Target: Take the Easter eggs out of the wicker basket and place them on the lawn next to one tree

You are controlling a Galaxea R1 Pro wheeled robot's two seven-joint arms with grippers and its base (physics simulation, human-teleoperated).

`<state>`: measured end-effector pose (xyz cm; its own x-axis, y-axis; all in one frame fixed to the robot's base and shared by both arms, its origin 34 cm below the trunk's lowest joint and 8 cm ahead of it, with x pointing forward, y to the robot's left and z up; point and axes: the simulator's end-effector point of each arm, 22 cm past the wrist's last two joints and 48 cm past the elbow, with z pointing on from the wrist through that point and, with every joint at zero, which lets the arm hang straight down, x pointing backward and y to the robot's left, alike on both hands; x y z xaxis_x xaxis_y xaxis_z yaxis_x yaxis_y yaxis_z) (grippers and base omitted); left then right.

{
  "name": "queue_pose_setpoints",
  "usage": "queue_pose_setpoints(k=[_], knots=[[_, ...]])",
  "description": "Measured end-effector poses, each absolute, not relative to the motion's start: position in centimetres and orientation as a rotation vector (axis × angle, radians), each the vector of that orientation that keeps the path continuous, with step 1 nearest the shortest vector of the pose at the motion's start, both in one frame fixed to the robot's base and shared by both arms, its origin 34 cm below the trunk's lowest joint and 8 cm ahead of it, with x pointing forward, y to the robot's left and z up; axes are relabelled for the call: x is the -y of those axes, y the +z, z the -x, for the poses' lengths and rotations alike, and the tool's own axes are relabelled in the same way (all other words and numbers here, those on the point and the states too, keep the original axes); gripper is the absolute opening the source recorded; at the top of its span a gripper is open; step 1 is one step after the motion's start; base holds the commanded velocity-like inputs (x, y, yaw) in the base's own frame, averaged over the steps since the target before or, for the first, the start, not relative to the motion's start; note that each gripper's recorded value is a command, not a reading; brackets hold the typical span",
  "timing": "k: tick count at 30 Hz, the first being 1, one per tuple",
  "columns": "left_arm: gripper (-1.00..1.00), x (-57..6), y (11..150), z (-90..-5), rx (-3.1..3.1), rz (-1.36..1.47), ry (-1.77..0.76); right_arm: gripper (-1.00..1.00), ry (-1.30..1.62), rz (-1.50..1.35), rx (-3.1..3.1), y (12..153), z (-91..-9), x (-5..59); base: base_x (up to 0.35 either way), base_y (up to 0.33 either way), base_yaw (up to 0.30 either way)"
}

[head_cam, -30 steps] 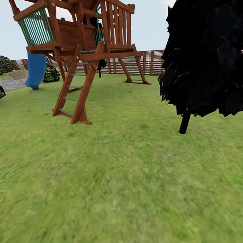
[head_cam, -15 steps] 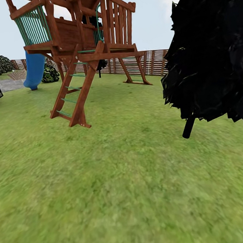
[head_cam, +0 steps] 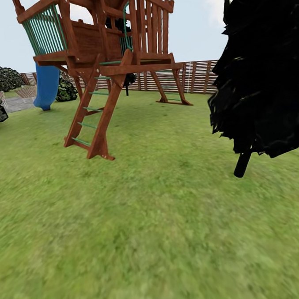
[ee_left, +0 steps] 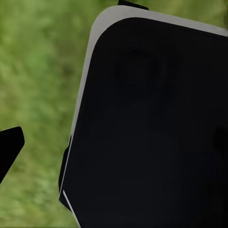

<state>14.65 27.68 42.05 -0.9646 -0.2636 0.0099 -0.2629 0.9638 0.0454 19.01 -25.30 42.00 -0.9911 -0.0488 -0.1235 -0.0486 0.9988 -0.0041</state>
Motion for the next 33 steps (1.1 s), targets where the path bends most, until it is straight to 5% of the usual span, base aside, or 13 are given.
queue_pose_setpoints(k=[33], knots=[[1.0,-27.64,42.05,-14.63,3.096,-0.415,-0.067,1.0,0.002,0.075,-3.018,42.0,-18.9,25.12,0.339,0.0,0.006]])
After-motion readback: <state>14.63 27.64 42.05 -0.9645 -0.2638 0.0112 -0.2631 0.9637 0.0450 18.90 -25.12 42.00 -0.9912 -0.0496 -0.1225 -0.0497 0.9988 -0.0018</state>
